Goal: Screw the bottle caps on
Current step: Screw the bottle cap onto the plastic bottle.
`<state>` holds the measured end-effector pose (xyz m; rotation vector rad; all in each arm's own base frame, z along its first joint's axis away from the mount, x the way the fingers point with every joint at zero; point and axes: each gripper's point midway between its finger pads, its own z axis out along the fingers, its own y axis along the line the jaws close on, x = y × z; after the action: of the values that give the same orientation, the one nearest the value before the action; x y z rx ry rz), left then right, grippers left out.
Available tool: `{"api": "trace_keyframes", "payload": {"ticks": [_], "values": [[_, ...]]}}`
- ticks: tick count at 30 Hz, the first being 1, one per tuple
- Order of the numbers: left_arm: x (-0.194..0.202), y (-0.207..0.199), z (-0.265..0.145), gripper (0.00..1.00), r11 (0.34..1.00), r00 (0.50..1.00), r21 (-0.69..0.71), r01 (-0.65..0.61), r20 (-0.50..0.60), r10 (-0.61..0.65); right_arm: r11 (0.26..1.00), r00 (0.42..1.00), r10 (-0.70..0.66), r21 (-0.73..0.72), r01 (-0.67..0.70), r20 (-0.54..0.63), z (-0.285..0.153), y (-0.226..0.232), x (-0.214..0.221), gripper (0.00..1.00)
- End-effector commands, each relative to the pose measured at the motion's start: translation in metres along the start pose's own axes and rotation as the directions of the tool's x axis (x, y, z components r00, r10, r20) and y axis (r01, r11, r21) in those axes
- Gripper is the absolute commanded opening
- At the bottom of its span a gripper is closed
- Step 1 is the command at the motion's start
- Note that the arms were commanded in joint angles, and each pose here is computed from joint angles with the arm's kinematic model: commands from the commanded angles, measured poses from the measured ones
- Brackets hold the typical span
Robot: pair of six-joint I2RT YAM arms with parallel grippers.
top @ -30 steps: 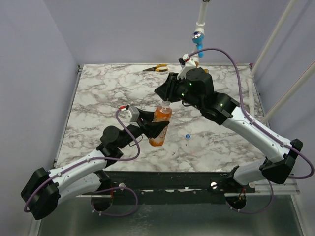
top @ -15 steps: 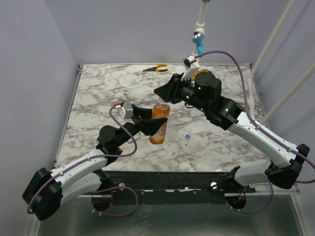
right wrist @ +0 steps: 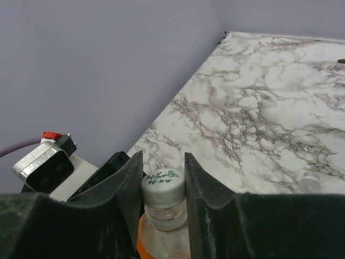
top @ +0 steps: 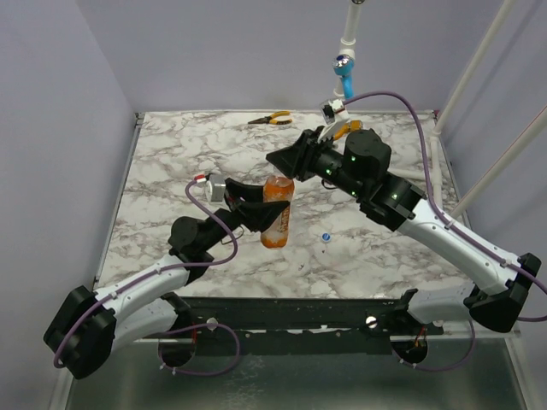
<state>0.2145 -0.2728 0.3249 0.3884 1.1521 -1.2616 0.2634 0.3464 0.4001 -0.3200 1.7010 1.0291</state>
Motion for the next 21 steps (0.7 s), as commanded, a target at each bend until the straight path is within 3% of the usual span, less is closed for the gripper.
{"api": "trace_keyframes", "payload": {"ticks": [1, 12, 21], "values": [[-0.013, -0.001, 0.000, 0.27, 1.000, 0.998, 0.015, 0.021, 0.058, -0.021, 0.997, 0.999, -0.026, -0.071, 0.028, 0.022, -0.007, 0.013, -0.006, 0.26], [-0.020, 0.002, 0.002, 0.27, 1.000, 0.996, 0.006, 0.028, 0.090, -0.028, 0.993, 0.997, -0.056, -0.103, 0.061, 0.050, -0.002, 0.014, -0.004, 0.30], [-0.024, 0.004, 0.005, 0.27, 1.000, 0.995, -0.001, 0.012, 0.102, -0.012, 0.991, 0.995, -0.063, -0.115, 0.072, 0.077, 0.000, 0.016, -0.008, 0.39]]}}
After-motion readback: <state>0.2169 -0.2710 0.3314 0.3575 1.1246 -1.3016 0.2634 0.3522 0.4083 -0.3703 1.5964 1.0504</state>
